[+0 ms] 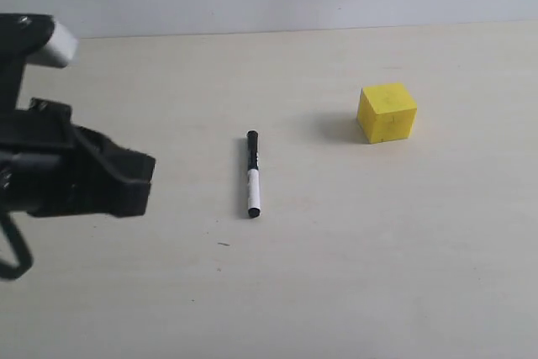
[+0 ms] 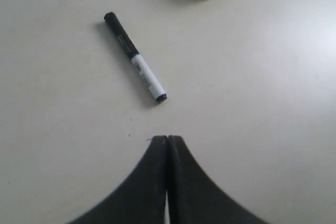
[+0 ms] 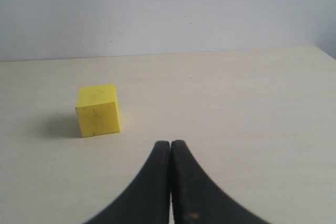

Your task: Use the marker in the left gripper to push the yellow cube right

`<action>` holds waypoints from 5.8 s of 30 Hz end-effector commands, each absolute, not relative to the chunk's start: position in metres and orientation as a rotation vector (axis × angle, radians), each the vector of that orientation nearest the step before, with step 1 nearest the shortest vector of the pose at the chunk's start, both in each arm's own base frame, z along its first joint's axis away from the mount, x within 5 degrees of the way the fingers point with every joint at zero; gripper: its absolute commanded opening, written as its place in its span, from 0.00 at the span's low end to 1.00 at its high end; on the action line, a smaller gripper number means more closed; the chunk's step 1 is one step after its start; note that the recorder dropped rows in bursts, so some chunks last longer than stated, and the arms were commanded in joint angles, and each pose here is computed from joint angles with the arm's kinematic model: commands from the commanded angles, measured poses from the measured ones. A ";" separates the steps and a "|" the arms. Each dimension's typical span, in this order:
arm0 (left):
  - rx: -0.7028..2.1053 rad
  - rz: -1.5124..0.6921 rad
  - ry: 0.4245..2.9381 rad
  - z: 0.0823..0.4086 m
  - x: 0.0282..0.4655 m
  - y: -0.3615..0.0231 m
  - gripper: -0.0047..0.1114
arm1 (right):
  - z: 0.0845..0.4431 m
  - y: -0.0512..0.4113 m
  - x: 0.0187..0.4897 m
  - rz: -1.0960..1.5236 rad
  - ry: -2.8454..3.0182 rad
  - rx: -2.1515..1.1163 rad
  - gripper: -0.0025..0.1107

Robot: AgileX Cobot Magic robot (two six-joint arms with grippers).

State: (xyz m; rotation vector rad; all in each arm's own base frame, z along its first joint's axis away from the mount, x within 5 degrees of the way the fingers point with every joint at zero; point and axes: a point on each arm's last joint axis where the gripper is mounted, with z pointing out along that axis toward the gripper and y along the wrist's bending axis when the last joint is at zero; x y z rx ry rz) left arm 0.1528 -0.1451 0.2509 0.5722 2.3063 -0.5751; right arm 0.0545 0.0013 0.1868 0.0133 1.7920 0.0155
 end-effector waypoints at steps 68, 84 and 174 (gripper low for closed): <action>0.153 -0.232 1.838 0.181 0.051 -0.015 0.04 | 0.186 0.001 0.054 0.006 1.781 0.013 0.02; 0.153 -0.232 1.838 0.181 0.051 -0.015 0.04 | 0.186 0.001 0.054 0.006 1.781 0.013 0.02; 0.153 -0.232 1.838 0.181 0.051 -0.015 0.04 | 0.186 0.001 0.054 0.006 1.780 0.013 0.02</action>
